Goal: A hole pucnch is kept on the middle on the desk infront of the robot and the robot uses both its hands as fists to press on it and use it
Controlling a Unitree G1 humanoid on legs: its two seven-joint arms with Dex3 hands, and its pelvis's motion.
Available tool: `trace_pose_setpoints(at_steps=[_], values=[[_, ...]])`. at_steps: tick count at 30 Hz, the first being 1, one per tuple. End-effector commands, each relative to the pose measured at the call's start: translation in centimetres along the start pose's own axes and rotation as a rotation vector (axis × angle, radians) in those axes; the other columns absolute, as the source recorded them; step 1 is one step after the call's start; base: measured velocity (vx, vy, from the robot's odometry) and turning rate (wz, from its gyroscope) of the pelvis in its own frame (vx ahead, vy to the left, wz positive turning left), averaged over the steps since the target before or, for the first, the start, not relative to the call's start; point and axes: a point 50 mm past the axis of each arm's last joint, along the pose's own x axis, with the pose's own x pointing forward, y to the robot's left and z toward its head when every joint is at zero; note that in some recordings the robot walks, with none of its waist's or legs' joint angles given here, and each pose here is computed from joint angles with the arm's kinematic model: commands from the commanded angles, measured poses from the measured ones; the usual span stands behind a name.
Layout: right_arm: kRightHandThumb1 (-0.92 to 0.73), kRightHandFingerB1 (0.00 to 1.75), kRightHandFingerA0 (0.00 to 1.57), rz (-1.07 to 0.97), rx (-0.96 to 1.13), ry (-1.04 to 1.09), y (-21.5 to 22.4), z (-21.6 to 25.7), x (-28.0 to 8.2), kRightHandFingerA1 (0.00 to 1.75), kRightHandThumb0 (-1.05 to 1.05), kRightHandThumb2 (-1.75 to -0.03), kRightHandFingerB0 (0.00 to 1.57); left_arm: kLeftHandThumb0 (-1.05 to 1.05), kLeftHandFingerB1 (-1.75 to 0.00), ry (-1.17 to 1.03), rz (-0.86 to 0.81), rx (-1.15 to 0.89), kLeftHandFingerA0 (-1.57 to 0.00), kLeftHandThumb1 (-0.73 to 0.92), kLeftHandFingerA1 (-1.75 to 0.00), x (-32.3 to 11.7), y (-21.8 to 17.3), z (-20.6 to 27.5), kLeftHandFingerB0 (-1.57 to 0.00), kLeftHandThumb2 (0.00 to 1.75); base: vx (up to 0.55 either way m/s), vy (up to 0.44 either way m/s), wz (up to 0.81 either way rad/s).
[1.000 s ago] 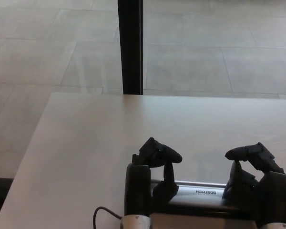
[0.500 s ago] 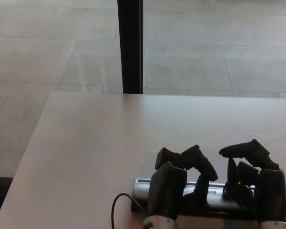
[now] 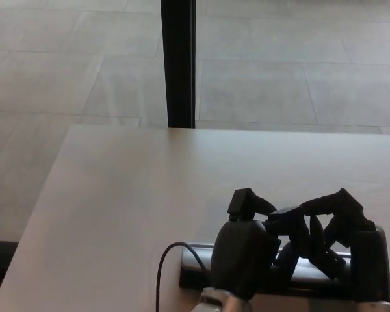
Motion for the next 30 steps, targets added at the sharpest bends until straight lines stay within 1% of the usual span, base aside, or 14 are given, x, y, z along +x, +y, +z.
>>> trace_pose_setpoints(at_steps=[1, 4, 5, 6, 9, 11, 13, 17, 18, 22, 26, 27, 29, 30], values=[[-0.78, 1.64, 0.84, 0.135, -0.599, 0.091, -1.8, -6.5, -6.1, 1.75, -0.34, -0.63, 0.59, -0.24, -1.61, -0.504, -0.045, 0.434, -1.07, 0.43, -1.75, -1.1, 0.2, -0.6, -0.79, 1.14, 0.00, 0.000, 0.00], [-0.56, 1.23, 1.16, 0.073, -0.415, 0.163, -1.9, -6.5, -6.8, 1.38, -0.43, -0.96, 0.93, -0.22, -1.31, -0.491, -0.040, 0.420, -1.36, 0.35, -1.48, -1.7, -0.2, -0.6, -1.10, 1.10, 0.00, 0.000, 0.00], [-0.74, 1.72, 0.90, 0.058, -0.392, 0.172, -1.9, -6.5, -7.0, 1.75, -0.32, -0.64, 0.63, -0.20, -1.31, -0.491, -0.038, 0.419, -1.37, 0.35, -1.50, -1.8, -0.3, -0.7, -1.10, 1.10, 0.00, 0.000, 0.00], [-0.76, 1.75, 0.91, 0.042, -0.399, 0.174, -1.7, -6.5, -6.9, 1.75, -0.33, -0.64, 0.60, -0.19, -1.34, -0.475, -0.039, 0.412, -1.38, 0.34, -1.52, -1.8, -0.2, -0.8, -1.11, 1.10, 0.00, 0.000, 0.00], [-0.89, 1.45, 0.92, -0.016, -0.394, 0.115, -1.7, -6.0, -6.9, 1.75, -0.38, -0.65, 0.69, -0.22, -1.32, -0.412, -0.015, 0.357, -1.34, 0.33, -1.49, -2.0, -0.3, -0.9, -1.06, 1.12, 0.00, 0.000, 0.00], [-0.87, 0.86, 0.85, -0.077, -0.335, 0.069, -1.5, -5.2, -6.6, 1.68, -0.29, -0.65, 0.74, -0.12, -1.75, -0.293, 0.028, 0.229, -0.99, 0.47, -1.75, -2.6, -0.4, -0.9, -0.68, 1.24, 0.00, 0.000, 0.00], [-0.89, 1.50, 0.94, -0.129, -0.274, -0.004, -1.3, -4.2, -5.9, 1.75, -0.34, -0.66, 0.71, -0.20, -1.75, -0.264, 0.058, 0.166, -0.99, 0.59, -1.75, -2.7, -0.2, -0.8, -0.66, 1.12, 0.00, 0.000, 0.00], [-0.88, 1.46, 0.96, -0.157, -0.230, -0.087, -1.1, -3.1, -5.2, 1.75, -0.40, -0.66, 0.81, -0.17, -1.75, -0.268, 0.072, 0.154, -0.96, 0.57, -1.75, -2.8, -0.2, -0.7, -0.63, 1.16, 0.00, 0.000, 0.00], [-0.87, 1.48, 0.96, -0.152, -0.239, -0.073, -1.2, -3.3, -5.6, 1.75, -0.37, -0.65, 0.80, -0.25, -1.29, -0.269, 0.070, 0.150, -1.23, 0.52, -1.48, -3.0, -0.3, -0.6, -0.95, 1.17, 0.00, 0.000, 0.00], [-0.79, 1.47, 0.92, -0.139, -0.267, -0.029, -1.4, -4.1, -6.4, 1.75, -0.25, -0.83, 0.74, -0.17, -1.70, -0.283, 0.093, 0.166, -0.97, 0.54, -1.75, -3.0, -0.2, -0.7, -0.69, 1.19, 0.00, 0.000, 0.00], [-0.75, 1.29, 0.94, -0.119, -0.335, 0.001, -1.6, -4.9, -7.1, 1.75, -0.24, -0.89, 0.81, -0.26, -1.31, -0.310, 0.064, 0.188, -1.26, 0.51, -1.49, -3.0, -0.2, -0.7, -0.97, 1.21, 0.00, 0.000, 0.00], [-0.68, 1.16, 0.92, -0.118, -0.350, 0.010, -1.7, -5.1, -7.3, 1.75, -0.15, -1.01, 0.80, -0.11, -1.75, -0.318, 0.062, 0.193, -0.99, 0.45, -1.75, -3.0, -0.2, -0.7, -0.71, 1.29, 0.00, 0.000, 0.00], [-0.76, 1.03, 0.92, -0.107, -0.366, 0.030, -1.8, -5.6, -7.7, 1.75, -0.19, -0.87, 0.80, -0.20, -1.36, -0.350, 0.059, 0.219, -1.30, 0.46, -1.54, -3.1, -0.2, -0.8, -1.02, 1.23, 0.00, 0.000, 0.00], [-0.82, 0.92, 0.90, -0.105, -0.365, 0.031, -1.7, -5.6, -7.8, 1.68, -0.23, -0.76, 0.77, -0.12, -1.75, -0.359, 0.059, 0.225, -1.01, 0.45, -1.75, -3.1, -0.2, -0.8, -0.72, 1.27, 0.00, 0.000, 0.00]])
